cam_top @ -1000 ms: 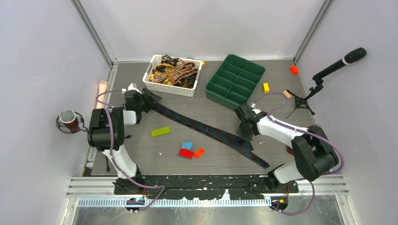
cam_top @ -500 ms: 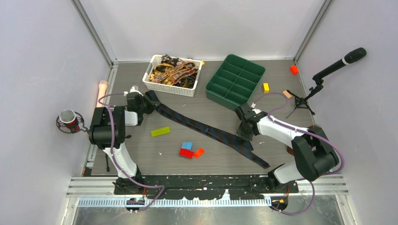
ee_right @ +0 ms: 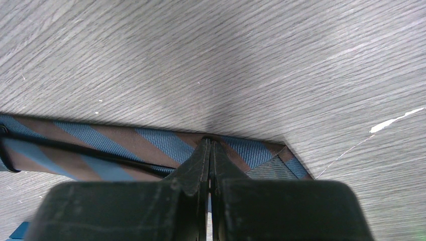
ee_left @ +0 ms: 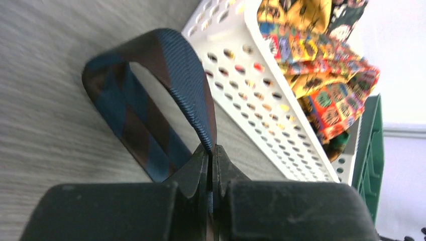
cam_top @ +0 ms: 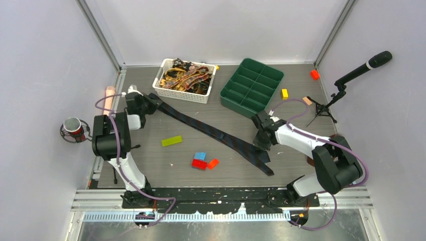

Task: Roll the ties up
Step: Flatten out the tie at the center of the board.

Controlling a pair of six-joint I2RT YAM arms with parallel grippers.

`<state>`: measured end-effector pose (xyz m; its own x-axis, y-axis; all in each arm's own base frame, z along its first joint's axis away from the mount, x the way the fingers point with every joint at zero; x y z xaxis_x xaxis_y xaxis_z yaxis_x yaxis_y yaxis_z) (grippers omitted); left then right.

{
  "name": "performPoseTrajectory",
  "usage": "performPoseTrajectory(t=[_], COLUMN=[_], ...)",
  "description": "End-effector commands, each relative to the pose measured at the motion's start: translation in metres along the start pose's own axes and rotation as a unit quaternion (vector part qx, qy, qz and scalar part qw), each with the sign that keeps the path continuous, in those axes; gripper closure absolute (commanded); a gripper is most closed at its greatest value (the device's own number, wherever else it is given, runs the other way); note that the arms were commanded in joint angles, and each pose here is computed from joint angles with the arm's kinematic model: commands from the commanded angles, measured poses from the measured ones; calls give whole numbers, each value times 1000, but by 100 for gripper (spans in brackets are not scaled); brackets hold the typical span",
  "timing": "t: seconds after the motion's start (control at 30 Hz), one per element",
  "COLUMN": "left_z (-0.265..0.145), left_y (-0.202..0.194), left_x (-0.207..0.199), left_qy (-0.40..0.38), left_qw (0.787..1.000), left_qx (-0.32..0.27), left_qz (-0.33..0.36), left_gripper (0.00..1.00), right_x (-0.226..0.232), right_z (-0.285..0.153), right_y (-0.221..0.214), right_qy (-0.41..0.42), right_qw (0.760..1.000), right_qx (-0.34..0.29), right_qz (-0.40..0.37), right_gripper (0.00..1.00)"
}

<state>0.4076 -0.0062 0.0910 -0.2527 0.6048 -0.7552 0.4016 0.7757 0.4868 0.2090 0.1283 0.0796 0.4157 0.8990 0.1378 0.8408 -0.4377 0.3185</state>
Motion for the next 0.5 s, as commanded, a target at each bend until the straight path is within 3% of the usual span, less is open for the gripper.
performPoseTrajectory(t=[0.0,0.47], left_z=[8,31], left_y=[32,59], left_x=[-8,7], left_qy=[-31,-91], left_qw=[999,990], left_qx=[-35,-65], left_qz=[-9,-83], left_gripper=[100,100], right_x=[-15,-16], right_z=[18,19], right_y=[-9,-9], right_qy=[-39,-41], right_qw=[999,999], right_qx=[5,5], right_qz=[3,2], right_gripper=[100,100])
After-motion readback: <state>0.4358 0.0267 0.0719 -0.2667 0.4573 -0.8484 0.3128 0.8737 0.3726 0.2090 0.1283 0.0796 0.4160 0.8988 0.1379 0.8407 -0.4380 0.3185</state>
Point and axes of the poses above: each gripper's point midway between its finger pads, its own z axis out along the fingers, its own x axis along the line the jaws close on, y = z × x, the point moved 7 cm from there along -z, back along the fingers, and after that the axes turned 3 degrees about -z, right-handed, at the moved point
